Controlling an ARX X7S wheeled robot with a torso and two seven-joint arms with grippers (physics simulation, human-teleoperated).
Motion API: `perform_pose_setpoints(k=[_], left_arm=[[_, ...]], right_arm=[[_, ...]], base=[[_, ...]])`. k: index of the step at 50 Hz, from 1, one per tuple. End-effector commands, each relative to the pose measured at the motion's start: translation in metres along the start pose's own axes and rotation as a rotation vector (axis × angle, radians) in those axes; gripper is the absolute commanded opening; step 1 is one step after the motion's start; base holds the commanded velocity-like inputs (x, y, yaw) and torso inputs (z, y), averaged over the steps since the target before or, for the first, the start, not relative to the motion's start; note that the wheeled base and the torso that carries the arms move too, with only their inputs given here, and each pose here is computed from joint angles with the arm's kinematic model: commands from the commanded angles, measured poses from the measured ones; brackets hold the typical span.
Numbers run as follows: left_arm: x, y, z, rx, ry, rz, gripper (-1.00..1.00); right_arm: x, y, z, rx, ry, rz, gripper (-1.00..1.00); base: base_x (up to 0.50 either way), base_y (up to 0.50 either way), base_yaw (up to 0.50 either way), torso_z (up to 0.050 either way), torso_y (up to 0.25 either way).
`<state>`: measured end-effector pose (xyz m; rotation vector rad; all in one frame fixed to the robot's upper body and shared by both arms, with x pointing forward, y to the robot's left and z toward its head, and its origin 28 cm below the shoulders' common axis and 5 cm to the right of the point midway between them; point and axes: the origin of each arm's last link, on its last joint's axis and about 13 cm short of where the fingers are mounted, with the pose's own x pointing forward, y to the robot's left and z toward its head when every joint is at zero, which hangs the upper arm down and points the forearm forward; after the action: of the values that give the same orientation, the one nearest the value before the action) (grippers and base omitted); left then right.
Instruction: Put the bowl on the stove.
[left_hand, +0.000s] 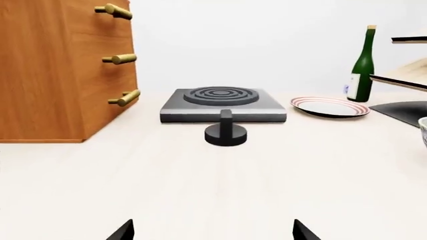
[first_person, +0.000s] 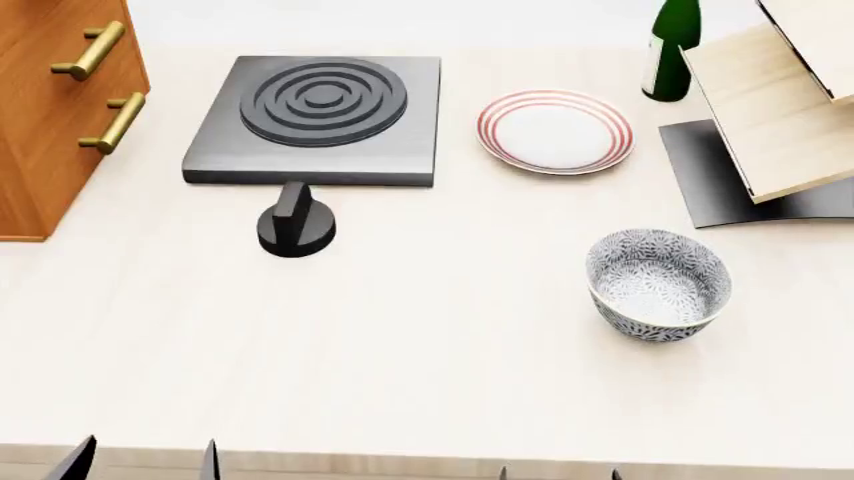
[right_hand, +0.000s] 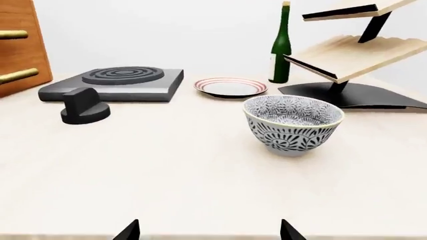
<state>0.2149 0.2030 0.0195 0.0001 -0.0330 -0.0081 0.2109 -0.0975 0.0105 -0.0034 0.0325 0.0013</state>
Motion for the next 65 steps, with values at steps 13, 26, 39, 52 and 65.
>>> perform_pose_setpoints(k=[13,26,39,52,65], left_arm=[[-0.002,0.011,0.022,-0.052,-0.072,-0.004,1.00],[0.003,0.045,0.137,0.010,-0.473,0.071,1.00],[-0.038,0.063,0.251,0.057,-0.893,0.102,1.00],[-0.079,0.063,0.309,0.059,-1.167,0.054,1.00],[-0.086,0.065,0.314,0.021,-1.208,0.052,1.00]], right_arm=[[0.009,-0.006,0.020,0.049,0.012,-0.048,1.00],[0.043,-0.070,0.152,0.113,-0.198,-0.118,1.00],[0.029,-0.151,0.209,0.107,-0.326,-0.290,1.00],[-0.005,-0.212,0.200,0.105,-0.310,-0.510,1.00],[-0.025,-0.231,0.191,0.119,-0.304,-0.581,1.00]], base=[[0.00,0.00,0.00,0.000,0.000],[0.00,0.00,0.00,0.000,0.000],[0.00,0.00,0.00,0.000,0.000],[0.00,0.00,0.00,0.000,0.000],[0.00,0.00,0.00,0.000,0.000]])
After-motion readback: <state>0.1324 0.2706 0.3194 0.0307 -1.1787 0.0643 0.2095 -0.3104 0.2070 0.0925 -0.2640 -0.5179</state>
